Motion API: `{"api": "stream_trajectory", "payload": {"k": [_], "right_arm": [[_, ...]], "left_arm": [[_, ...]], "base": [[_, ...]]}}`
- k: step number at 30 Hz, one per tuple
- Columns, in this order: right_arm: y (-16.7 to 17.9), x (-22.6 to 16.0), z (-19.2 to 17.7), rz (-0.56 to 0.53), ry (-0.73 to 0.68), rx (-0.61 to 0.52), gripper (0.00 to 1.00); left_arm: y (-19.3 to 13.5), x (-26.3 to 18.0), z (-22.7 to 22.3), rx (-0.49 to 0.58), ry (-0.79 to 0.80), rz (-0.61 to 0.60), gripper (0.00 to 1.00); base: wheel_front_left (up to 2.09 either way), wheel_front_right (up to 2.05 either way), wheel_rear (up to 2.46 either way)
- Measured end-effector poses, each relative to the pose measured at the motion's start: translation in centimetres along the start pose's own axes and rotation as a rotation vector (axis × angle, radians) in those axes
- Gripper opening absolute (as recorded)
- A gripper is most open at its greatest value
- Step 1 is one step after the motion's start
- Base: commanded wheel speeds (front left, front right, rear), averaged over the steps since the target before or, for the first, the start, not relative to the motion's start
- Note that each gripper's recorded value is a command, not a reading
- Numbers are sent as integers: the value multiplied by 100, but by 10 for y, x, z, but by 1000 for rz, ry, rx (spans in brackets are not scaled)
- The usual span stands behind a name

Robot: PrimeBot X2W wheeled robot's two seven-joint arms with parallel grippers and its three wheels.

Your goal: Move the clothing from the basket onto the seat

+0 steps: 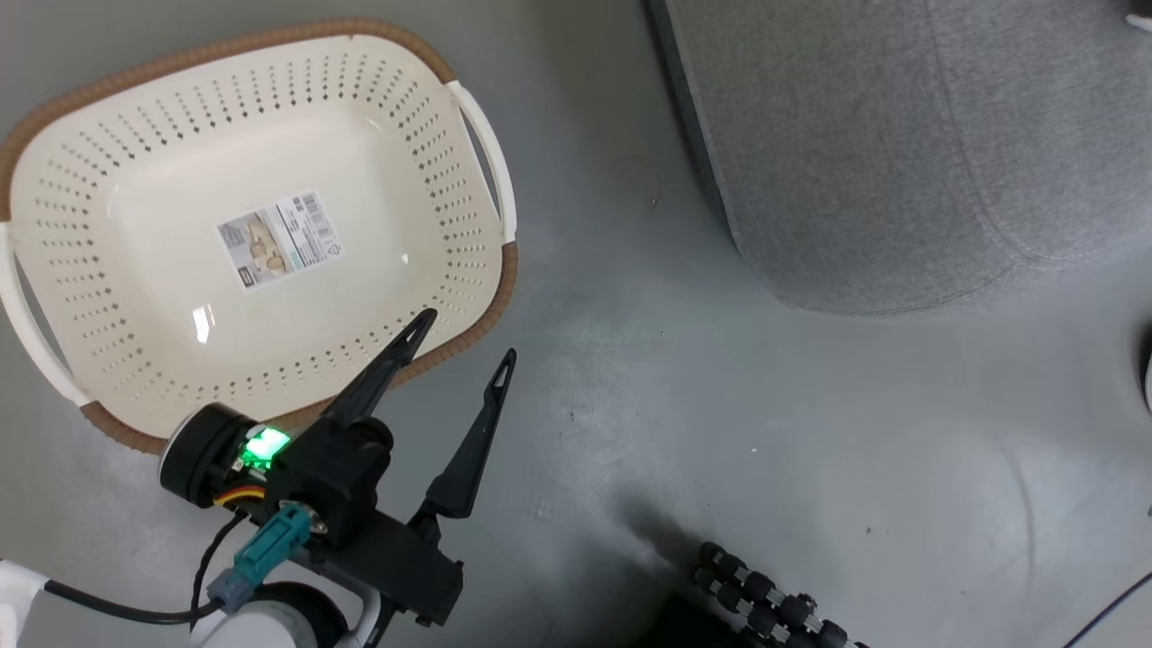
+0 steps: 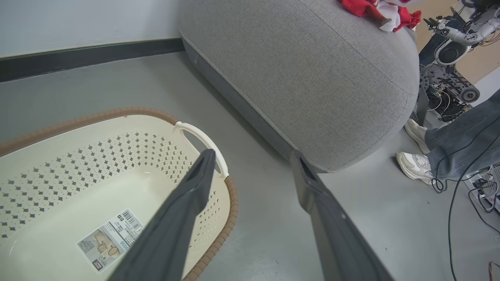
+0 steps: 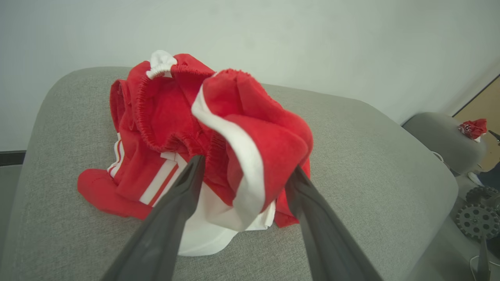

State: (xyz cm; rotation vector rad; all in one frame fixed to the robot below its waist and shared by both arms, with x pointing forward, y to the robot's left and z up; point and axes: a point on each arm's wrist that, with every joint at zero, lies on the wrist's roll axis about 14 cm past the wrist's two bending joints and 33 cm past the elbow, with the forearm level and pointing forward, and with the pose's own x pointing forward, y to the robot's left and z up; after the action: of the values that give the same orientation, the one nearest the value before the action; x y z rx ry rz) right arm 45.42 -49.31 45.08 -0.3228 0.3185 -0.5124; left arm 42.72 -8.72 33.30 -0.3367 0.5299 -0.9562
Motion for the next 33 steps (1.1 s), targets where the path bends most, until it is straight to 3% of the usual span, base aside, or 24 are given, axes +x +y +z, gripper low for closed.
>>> {"api": "stream_trajectory", "payload": {"k": [14, 22, 33], "right_arm": [[4, -69, 4, 85, -55, -2, 100], [19, -96, 13, 130, -113, 71, 100], [112, -118, 29, 352, -182, 174, 100]], "left_arm": [[-35, -5, 40, 14, -105, 2, 100], [-40, -15, 60, -5, -176, 80, 100], [-5, -56, 77, -22, -281, 312, 100]], "base": [[0, 0, 0], [0, 0, 0], [0, 0, 0]]}}
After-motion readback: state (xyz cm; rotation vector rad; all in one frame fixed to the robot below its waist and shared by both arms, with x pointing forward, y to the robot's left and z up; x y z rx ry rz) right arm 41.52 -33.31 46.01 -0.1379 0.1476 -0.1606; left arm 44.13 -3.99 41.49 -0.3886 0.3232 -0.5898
